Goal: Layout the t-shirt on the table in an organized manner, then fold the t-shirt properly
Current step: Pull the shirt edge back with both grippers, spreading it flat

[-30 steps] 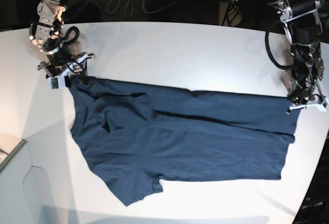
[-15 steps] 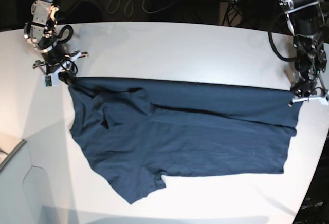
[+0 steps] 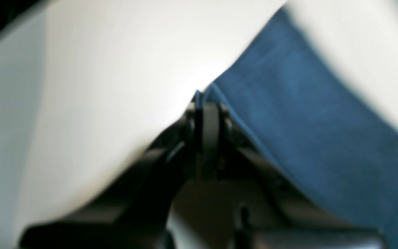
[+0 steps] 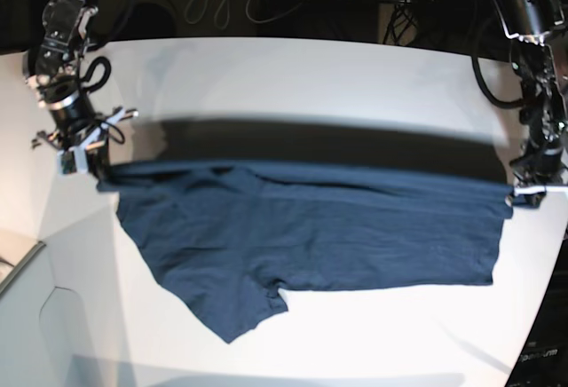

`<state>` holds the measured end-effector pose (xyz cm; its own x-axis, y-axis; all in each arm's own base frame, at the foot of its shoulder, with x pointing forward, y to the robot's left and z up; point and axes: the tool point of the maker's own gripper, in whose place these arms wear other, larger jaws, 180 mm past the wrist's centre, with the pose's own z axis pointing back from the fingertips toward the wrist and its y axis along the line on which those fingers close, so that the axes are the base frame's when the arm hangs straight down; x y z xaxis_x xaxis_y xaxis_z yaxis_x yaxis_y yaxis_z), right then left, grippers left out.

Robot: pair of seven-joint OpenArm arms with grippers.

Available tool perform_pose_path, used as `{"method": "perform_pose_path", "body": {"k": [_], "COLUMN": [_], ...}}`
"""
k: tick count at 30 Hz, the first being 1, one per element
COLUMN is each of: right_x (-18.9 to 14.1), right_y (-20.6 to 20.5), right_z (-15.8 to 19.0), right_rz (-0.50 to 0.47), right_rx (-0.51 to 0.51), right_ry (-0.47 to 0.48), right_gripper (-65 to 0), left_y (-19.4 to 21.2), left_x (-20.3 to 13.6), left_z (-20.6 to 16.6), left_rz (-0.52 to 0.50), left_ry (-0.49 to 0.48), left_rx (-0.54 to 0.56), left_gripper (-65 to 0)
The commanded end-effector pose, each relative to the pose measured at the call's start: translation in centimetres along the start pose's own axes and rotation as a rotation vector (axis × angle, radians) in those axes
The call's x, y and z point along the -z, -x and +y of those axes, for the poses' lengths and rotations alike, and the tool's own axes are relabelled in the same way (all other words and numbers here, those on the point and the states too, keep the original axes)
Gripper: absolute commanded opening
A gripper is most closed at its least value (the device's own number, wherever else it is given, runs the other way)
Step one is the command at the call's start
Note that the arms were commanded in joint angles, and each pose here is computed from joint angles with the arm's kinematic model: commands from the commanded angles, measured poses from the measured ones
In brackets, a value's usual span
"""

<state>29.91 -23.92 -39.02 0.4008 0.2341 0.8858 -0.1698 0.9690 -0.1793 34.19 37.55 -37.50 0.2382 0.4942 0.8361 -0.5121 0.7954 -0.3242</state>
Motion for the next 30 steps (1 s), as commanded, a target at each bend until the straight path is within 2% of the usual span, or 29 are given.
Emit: {"method": "perform_pose_path", "body": {"k": [1, 7, 10, 13, 16, 19, 25, 30], "right_x": [0.3, 2.3, 2.3, 1.6, 0.5, -0.9, -4.1, -6.5], "right_y": [-3.1, -8.6, -8.9, -6.7, -4.0, -1.1, 4.2, 7.4], "right_z": [-1.2, -2.3, -2.5, -1.8, -1.0, -0.2, 1.4, 2.3], "right_rz": [-0.084, -0.206, -0.212, -0.17, -0.112, -0.046, 0.083, 0.167], "right_rx": [-0.023, -0.03, -0.032, -0.022, -0.015, -0.008, 0.001, 0.01], "right_ry": [0.02, 0.049, 0.055, 0.042, 0.026, 0.01, -0.022, -0.043], "right_gripper": [-65.0, -65.0, -65.0, -65.0, -65.0, -65.0, -65.0, -65.0], "left_y": [-3.5, -8.5, -8.4, -7.5, -5.0, -2.8, 1.5, 4.4], "left_x": [0.0, 0.9, 1.2, 1.2, 0.7, -0.5, -3.5, -5.2], "left_z": [-0.6, -4.2, -4.8, -4.6, -3.2, 0.0, 6.1, 8.3], "left_rz": [-0.092, -0.199, -0.163, -0.125, -0.077, -0.04, 0.011, 0.067], "left_ry": [0.013, 0.076, 0.085, 0.082, 0.058, 0.002, -0.134, -0.18], "left_rx": [0.014, -0.022, -0.027, -0.023, -0.01, -0.014, -0.106, -0.097], "left_gripper": [-64.9, -64.9, -64.9, -64.9, -64.9, -64.9, -64.9, -64.9]}}
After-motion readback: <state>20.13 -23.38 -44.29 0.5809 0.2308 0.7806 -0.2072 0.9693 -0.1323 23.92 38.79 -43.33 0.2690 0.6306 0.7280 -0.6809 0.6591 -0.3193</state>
